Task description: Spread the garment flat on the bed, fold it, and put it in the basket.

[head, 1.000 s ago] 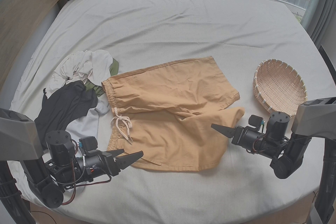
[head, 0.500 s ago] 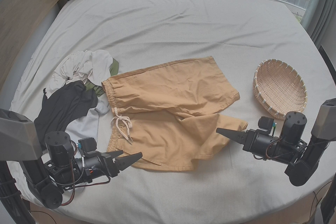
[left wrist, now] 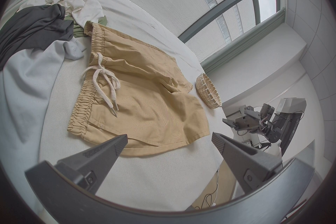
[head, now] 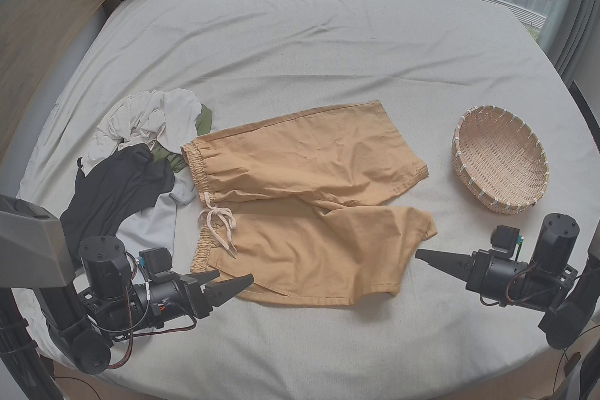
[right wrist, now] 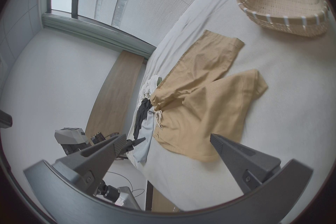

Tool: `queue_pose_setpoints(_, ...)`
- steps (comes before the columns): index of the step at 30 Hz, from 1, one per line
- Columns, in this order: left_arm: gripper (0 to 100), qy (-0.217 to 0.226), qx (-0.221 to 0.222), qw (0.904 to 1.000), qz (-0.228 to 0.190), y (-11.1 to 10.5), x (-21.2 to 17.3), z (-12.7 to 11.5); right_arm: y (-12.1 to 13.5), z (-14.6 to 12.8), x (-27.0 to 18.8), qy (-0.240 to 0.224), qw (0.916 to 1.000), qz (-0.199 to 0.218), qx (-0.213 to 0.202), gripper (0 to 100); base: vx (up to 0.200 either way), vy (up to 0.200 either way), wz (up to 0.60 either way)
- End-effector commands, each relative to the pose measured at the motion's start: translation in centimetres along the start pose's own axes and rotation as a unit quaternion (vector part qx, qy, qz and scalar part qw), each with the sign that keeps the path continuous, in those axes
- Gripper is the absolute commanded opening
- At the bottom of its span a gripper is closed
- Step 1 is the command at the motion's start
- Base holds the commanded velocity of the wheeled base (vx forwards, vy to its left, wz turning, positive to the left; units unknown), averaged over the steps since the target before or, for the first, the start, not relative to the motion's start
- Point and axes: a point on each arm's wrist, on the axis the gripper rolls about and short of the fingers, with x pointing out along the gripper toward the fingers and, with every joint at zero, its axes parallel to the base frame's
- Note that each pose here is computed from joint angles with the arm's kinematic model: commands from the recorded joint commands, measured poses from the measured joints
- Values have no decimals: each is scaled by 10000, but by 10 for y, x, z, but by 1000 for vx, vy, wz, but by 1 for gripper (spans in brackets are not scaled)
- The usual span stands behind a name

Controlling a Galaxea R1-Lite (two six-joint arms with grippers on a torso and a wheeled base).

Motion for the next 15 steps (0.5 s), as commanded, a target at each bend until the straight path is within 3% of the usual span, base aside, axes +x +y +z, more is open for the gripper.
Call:
queue_pose_setpoints(1,100,26,-20,10000,19,1,0,-1,-7,-5,-19,-30,9995,-304,65,100,0,0,0)
queue_pose_setpoints(6,100,31,-18,10000,13,1,0,-1,-34,-5,-15,33,9970,-775,16,100,0,0,0)
queue_pose_setpoints(15,100,24,-15,10000,10,1,1,-1,-66,11,10,-155,9953,-951,43,100,0,0,0)
